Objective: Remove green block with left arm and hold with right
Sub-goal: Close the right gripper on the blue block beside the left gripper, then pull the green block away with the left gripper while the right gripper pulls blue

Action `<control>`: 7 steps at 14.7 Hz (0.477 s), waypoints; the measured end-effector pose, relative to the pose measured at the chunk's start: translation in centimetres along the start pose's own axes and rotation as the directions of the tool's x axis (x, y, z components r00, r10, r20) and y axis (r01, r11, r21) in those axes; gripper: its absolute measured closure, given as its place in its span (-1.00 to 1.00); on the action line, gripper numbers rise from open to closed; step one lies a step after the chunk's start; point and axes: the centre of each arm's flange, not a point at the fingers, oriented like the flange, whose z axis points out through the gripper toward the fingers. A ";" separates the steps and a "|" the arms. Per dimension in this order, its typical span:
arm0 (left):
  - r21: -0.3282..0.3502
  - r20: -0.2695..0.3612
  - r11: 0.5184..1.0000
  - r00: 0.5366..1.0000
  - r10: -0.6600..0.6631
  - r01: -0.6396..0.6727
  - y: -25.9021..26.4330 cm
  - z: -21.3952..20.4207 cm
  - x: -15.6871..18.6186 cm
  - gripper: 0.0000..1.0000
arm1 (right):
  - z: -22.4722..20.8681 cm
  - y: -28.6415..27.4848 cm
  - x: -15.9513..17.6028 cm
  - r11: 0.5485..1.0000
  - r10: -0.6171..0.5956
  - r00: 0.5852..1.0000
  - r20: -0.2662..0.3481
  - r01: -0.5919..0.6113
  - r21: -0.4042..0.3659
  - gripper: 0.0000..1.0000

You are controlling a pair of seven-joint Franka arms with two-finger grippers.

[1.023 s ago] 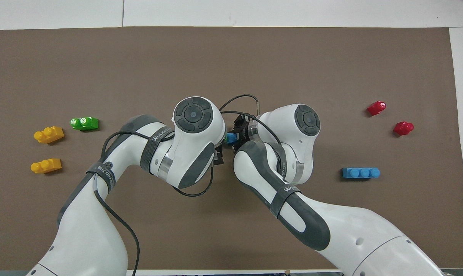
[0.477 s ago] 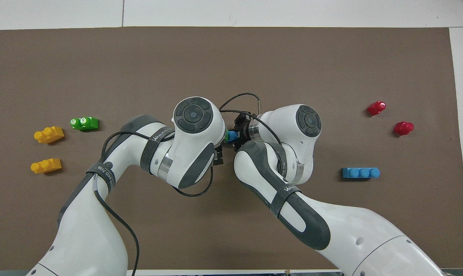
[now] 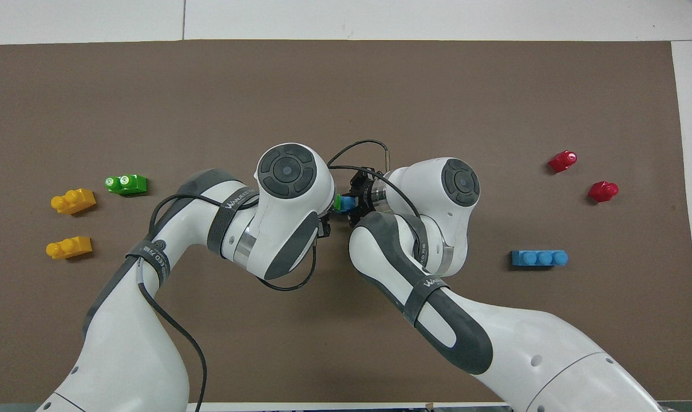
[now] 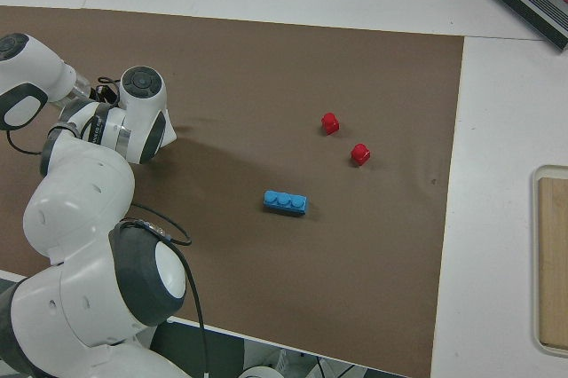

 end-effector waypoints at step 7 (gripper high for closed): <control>0.023 -0.042 0.999 0.998 0.040 -0.039 0.4 -2.6 0.0 0.28 | 0.0 0.0 -0.1 1.000 0.001 1.000 0.001 -0.001 0.003 0.30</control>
